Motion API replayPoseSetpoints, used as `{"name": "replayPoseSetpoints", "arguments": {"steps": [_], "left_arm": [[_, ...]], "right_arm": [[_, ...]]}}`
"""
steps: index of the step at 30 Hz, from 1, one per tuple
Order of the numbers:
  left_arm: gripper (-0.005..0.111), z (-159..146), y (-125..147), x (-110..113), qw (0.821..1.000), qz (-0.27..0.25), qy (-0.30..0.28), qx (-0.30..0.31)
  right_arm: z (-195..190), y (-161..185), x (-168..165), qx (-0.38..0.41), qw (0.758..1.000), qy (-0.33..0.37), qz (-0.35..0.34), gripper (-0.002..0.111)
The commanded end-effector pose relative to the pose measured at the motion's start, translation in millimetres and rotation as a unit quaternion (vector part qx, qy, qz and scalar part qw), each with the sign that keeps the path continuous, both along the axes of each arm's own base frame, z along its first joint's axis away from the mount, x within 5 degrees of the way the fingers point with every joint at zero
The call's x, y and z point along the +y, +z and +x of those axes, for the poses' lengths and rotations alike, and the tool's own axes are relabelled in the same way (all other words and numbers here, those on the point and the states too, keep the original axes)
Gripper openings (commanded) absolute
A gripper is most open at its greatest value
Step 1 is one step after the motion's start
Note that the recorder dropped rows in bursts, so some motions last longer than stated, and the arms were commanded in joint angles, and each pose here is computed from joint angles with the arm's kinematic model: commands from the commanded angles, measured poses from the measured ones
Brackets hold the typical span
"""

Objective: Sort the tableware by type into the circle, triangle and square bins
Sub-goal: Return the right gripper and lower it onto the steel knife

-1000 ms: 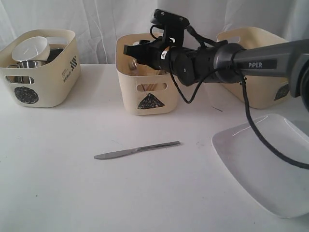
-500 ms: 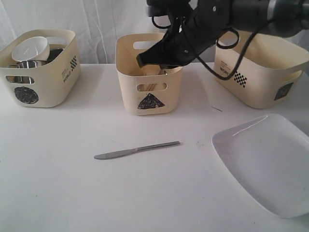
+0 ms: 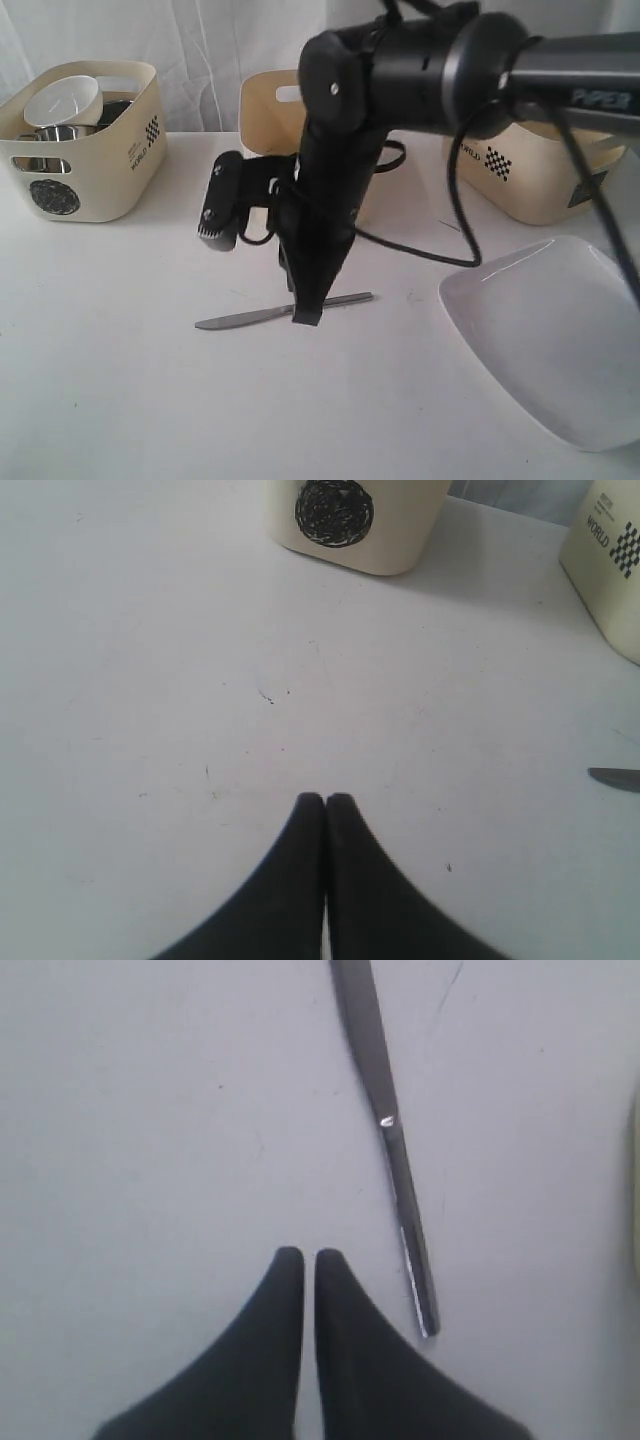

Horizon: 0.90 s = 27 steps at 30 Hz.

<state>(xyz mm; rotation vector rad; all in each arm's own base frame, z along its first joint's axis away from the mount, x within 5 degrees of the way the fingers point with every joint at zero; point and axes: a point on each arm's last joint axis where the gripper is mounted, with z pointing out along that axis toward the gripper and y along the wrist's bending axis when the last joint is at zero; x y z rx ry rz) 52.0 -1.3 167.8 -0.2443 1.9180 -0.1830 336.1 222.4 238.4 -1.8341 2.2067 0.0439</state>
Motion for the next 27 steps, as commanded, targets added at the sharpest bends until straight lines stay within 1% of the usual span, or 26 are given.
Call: {"name": "replayPoseSetpoints", "arguments": {"steps": [1,2,4,6,9,11,13,16,17,18,20,21,25,27], "left_arm": [[0.000,0,-1,0,1.000,-0.002,-0.002,-0.003],[0.000,0,-1,0,1.000,-0.002,-0.002,-0.003],[0.000,0,-1,0,1.000,-0.002,-0.002,-0.003],[0.000,0,-1,0,1.000,-0.002,-0.002,-0.003],[0.000,0,-1,0,1.000,-0.002,-0.002,-0.003],[0.000,0,-1,0,1.000,-0.002,-0.002,-0.003],[0.000,0,-1,0,1.000,-0.002,-0.002,-0.003],[0.000,0,-1,0,1.000,-0.002,-0.002,-0.003],[0.000,0,-1,0,1.000,-0.002,-0.002,-0.003],[0.000,0,-1,0,1.000,-0.002,-0.002,-0.003],[0.000,0,-1,0,1.000,-0.002,-0.002,-0.003],[0.000,0,-1,0,1.000,-0.002,-0.002,-0.003],[0.000,0,-1,0,1.000,-0.002,-0.002,-0.003],[0.000,0,-1,0,1.000,-0.002,-0.002,-0.003]], "right_arm": [[11,-32,13,-0.033,0.996,0.075,-0.025,0.024],[14,-39,14,-0.033,0.995,0.086,-0.029,0.031],[17,-50,17,-0.035,0.995,0.091,-0.031,0.039],[21,-60,19,-0.037,0.995,0.091,-0.030,0.043],[26,-66,23,-0.054,0.995,0.085,-0.013,0.043],[27,-64,28,-0.057,0.996,0.063,0.021,0.043],[26,-61,29,-0.053,0.997,0.046,0.035,0.043],[26,-58,28,-0.049,0.998,0.043,0.026,0.043],[26,-57,27,-0.042,0.999,0.020,0.023,0.043],[27,-58,25,-0.032,0.999,-0.025,0.018,0.043],[32,-60,20,-0.017,0.992,-0.122,0.000,0.042],[36,-59,17,-0.009,0.990,-0.142,-0.002,0.042],[42,-48,11,0.013,0.990,-0.136,-0.018,0.042],[43,-46,11,0.016,0.992,-0.120,-0.025,0.042]]}}
